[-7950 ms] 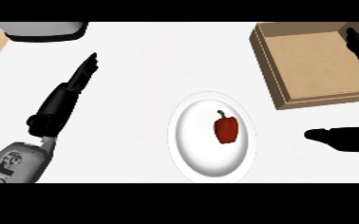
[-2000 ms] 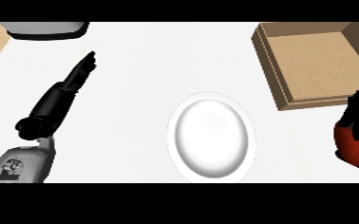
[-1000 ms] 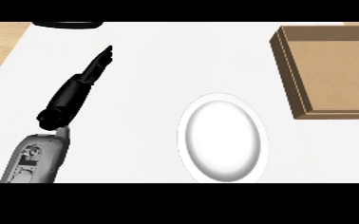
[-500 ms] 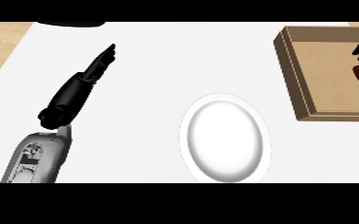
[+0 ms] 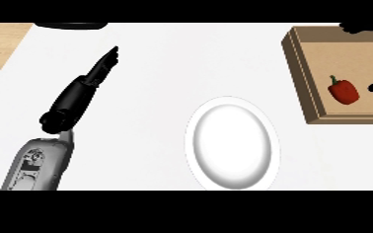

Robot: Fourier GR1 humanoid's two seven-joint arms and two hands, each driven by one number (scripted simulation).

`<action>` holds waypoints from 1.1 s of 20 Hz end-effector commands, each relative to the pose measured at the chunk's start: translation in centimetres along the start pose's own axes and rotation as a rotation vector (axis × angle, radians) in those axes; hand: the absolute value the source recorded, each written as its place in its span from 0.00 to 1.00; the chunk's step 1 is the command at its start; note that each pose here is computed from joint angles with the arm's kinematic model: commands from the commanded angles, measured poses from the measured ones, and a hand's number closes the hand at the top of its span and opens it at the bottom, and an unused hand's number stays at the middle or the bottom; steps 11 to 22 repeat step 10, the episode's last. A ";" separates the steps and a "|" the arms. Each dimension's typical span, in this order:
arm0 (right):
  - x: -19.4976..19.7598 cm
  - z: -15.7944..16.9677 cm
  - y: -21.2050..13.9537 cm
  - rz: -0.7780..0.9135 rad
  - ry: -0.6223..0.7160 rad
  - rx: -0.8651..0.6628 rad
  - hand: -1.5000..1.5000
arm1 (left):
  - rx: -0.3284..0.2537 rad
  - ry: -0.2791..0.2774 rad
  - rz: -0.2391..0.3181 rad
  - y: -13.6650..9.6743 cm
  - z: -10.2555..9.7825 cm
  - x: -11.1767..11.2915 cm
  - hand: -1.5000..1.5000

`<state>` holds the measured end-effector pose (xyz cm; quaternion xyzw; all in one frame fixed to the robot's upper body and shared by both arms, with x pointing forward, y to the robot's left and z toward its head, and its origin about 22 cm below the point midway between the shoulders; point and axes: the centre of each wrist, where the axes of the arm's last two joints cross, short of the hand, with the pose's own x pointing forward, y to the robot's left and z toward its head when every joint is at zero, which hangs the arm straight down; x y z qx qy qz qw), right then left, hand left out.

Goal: Pick the bell pepper from the plate and place it in the cardboard box

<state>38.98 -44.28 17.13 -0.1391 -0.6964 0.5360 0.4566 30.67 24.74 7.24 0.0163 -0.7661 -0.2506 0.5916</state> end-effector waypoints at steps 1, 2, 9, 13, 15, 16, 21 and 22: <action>-1.2 -0.4 1.6 -0.463 -0.167 -0.099 0.00 | 0.002 0.009 -0.007 -0.1 0.0 -0.1 0.50; -1.4 -0.6 2.0 -0.530 -0.154 -0.115 0.00 | 0.002 0.002 0.003 0.2 -0.1 0.1 0.50; -1.9 2.0 -1.0 -0.751 -0.048 -0.256 0.00 | -0.013 -0.010 0.009 -0.2 0.1 0.1 0.50; -1.7 2.1 -1.7 -0.776 -0.054 -0.274 0.00 | -0.005 -0.025 0.012 -0.2 -0.3 0.3 0.50; -1.7 2.1 -1.7 -0.776 -0.054 -0.274 0.00 | -0.005 -0.025 0.012 -0.2 -0.3 0.3 0.50; -1.7 2.1 -1.7 -0.776 -0.054 -0.274 0.00 | -0.005 -0.025 0.012 -0.2 -0.3 0.3 0.50; -1.7 2.1 -1.7 -0.776 -0.054 -0.274 0.00 | -0.005 -0.025 0.012 -0.2 -0.3 0.3 0.50; -1.7 2.1 -1.7 -0.776 -0.054 -0.274 0.00 | -0.005 -0.025 0.012 -0.2 -0.3 0.3 0.50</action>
